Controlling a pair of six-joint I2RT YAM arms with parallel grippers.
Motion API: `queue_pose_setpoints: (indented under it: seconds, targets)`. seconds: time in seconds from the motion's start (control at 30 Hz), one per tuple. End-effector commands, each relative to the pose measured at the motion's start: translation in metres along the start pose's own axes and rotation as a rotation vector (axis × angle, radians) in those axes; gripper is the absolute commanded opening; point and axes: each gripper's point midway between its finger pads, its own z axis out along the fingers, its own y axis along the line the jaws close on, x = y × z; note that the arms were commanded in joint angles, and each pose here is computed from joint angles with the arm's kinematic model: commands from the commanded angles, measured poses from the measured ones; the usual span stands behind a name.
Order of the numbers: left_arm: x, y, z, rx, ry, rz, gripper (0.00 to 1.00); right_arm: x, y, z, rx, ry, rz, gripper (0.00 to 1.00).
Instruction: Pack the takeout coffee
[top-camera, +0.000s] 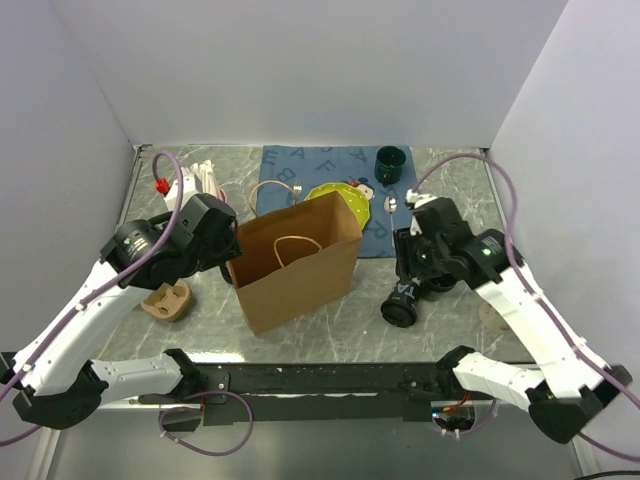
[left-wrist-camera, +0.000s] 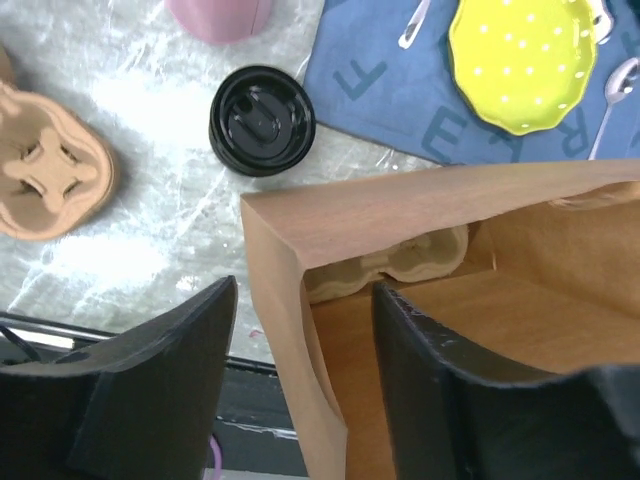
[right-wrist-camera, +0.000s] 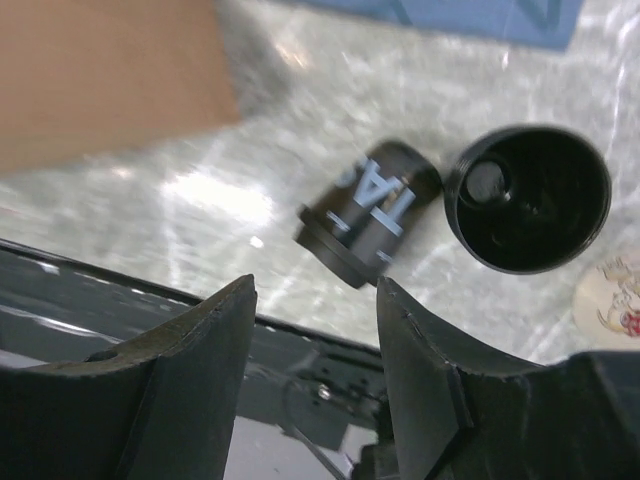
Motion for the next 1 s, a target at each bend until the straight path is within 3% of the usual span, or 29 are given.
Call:
queue_pose_setpoints:
  seconds: [0.0, 0.13, 0.27, 0.43, 0.57, 0.77, 0.97]
  targets:
    - [-0.025, -0.007, -0.023, 0.092, -0.067, 0.048, 0.71, 0.017, -0.008, 0.02, 0.061, 0.103, -0.057, 0.61]
    - [-0.034, -0.025, -0.039, 0.228, -0.09, 0.091, 0.81, 0.041, -0.001, 0.04, 0.003, 0.217, -0.147, 0.65]
    - [-0.048, -0.029, -0.058, 0.312, -0.144, 0.111, 0.89, 0.03, -0.001, 0.043, -0.018, 0.17, -0.289, 0.65]
    - [-0.06, -0.027, -0.078, 0.387, -0.209, 0.126, 0.99, 0.045, 0.01, 0.053, -0.177, 0.219, -0.517, 0.69]
    - [-0.074, -0.015, -0.098, 0.422, -0.289, 0.144, 0.97, 0.076, 0.006, 0.061, -0.267, 0.279, -0.683, 0.69]
    - [-0.085, 0.005, -0.112, 0.404, -0.358, 0.185, 0.97, 0.084, -0.014, 0.076, -0.179, 0.306, -0.75, 0.65]
    - [-0.088, 0.01, -0.115, 0.394, -0.38, 0.219, 0.96, 0.087, -0.01, 0.083, -0.219, 0.313, -0.784, 0.6]
